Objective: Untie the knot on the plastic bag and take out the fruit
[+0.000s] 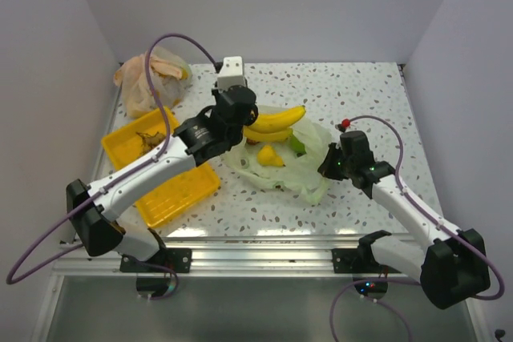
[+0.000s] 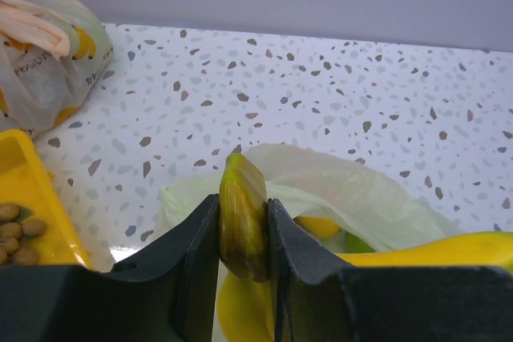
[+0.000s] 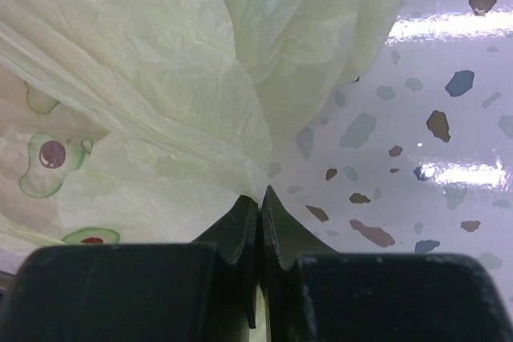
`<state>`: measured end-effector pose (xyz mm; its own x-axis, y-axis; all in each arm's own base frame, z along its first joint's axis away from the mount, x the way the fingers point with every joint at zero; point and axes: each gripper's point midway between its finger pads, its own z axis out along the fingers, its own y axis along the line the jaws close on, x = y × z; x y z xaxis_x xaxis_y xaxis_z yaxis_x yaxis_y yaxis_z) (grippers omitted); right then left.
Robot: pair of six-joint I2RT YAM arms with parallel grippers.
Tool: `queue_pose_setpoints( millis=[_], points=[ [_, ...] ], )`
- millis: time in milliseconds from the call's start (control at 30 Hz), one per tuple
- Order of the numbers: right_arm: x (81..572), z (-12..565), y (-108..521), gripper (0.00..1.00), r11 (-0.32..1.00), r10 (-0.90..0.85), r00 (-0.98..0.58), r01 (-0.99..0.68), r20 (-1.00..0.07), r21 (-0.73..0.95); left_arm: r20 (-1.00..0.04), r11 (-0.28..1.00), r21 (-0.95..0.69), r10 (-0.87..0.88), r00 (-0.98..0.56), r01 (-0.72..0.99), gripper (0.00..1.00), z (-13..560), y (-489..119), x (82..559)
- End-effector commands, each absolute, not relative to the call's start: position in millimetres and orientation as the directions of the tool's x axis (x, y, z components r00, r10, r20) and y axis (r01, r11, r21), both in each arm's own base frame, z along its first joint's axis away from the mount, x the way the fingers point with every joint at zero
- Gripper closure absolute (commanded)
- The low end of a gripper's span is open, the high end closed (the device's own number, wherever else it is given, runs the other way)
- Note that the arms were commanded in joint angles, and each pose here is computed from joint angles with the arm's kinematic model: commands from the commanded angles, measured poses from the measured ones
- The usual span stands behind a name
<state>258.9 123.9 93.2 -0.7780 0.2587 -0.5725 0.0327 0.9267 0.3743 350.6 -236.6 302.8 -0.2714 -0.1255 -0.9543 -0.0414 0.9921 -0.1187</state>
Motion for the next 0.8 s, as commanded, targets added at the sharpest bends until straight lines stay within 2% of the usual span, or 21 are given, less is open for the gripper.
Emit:
queue_pose_setpoints(
  millis=[0, 67, 133, 267, 400, 467, 600, 767],
  points=[
    [264.3, 100.3, 126.2, 1.0, 0.919, 0.274, -0.76, 0.026, -0.59, 0.393, -0.954, 0.975, -0.223, -0.219, -0.206, -0.003, 1.0, 371.0, -224.6, 355.0],
    [264.0, 101.9, 125.8, 1.0, 0.918, 0.275, -0.758, 0.025, -0.591, 0.395, -0.945, 0.978, -0.207, -0.202, -0.256, -0.009, 1.0, 366.1, -213.2, 356.5],
    [263.6, 105.1, 125.7, 1.0, 0.917, 0.277, -0.753, 0.022, -0.597, 0.398, -0.939, 0.976, -0.201, -0.215, -0.267, -0.081, 1.0, 363.8, -182.8, 365.4],
    [263.1, 107.6, 124.5, 1.0, 0.918, 0.275, -0.746, 0.018, -0.606, 0.395, -0.919, 0.966, -0.077, -0.164, -0.358, -0.245, 1.0, 329.5, -115.7, 362.2],
    [262.4, 105.9, 123.4, 1.0, 0.922, 0.267, -0.749, 0.016, -0.607, 0.387, -0.882, 0.906, 0.005, -0.195, -0.429, -0.422, 1.0, 289.2, -38.0, 348.0],
    [262.5, 106.1, 124.5, 1.0, 0.921, 0.266, -0.75, 0.011, -0.606, 0.39, -0.887, 0.883, 0.015, -0.204, -0.414, -0.469, 1.0, 278.1, -16.0, 345.4],
    [263.7, 104.7, 126.0, 1.0, 0.92, 0.263, -0.754, 0.007, -0.603, 0.392, -0.852, 0.799, 0.145, -0.199, -0.484, -0.583, 1.0, 226.1, 44.4, 323.7],
    [263.2, 103.0, 126.7, 1.0, 0.921, 0.254, -0.76, 0.002, -0.598, 0.39, -0.799, 0.742, 0.282, -0.169, -0.577, -0.608, 1.0, 193.6, 70.6, 306.0]
  ],
)
